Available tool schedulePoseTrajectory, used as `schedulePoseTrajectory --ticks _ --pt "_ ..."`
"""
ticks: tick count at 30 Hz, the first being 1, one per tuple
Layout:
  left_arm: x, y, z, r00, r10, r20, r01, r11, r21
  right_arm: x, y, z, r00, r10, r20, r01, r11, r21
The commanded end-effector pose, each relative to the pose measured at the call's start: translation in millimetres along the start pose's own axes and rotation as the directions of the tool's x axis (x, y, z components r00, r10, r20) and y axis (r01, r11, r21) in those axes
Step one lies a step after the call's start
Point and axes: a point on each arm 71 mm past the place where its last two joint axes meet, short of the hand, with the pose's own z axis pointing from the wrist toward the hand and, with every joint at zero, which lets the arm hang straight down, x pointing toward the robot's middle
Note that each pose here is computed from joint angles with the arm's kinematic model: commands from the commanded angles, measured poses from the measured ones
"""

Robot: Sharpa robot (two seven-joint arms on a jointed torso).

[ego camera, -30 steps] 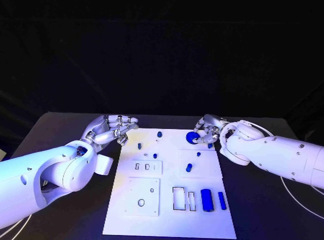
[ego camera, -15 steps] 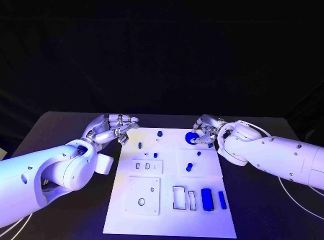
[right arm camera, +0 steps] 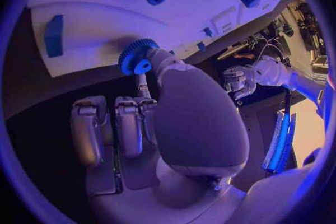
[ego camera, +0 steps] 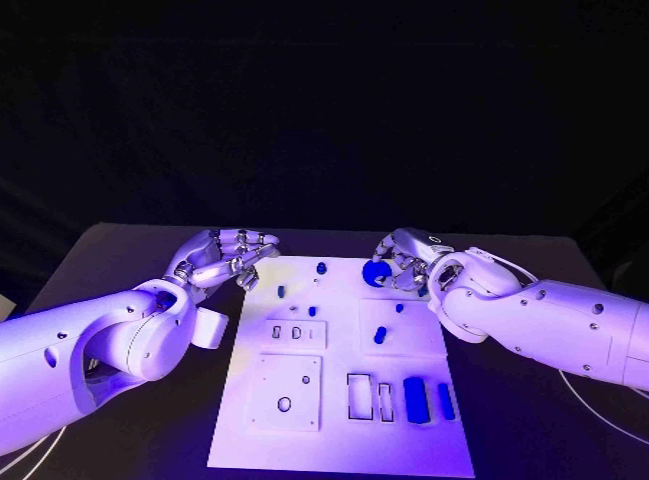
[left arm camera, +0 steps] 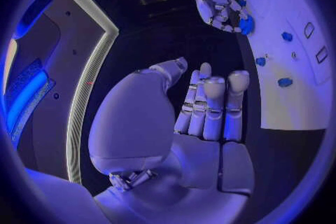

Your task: Assemble the parts on the task board

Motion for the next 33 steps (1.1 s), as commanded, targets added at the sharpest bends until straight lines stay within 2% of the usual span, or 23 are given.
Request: schedulePoseTrajectory --ticks 1,8,14,27,33 --pt "2.3 -1.1 0.7 1.000 -0.009 -0.019 0.010 1.000 0.008 -4.0 21.5 -4.2 0.996 -0.037 0.087 0.045 0.994 -0.102" --pt "3.1 -0.9 1.4 1.000 -0.010 -0.021 0.010 1.000 0.008 3.6 61.5 -6.3 0.996 -0.019 0.084 0.035 0.980 -0.197" --pt "5.5 -0.7 2.3 1.000 -0.013 -0.027 0.014 1.000 0.007 15.8 87.8 -1.6 0.998 -0.013 0.068 0.029 0.970 -0.242" --pt "7.6 -0.5 3.3 0.999 -0.016 -0.033 0.016 1.000 0.006 44.1 98.3 16.2 0.999 -0.042 0.021 0.045 0.974 -0.223" --pt "8.6 -0.5 3.6 0.999 -0.017 -0.035 0.017 1.000 0.006 51.2 96.5 22.5 0.998 -0.061 0.014 0.062 0.976 -0.207"
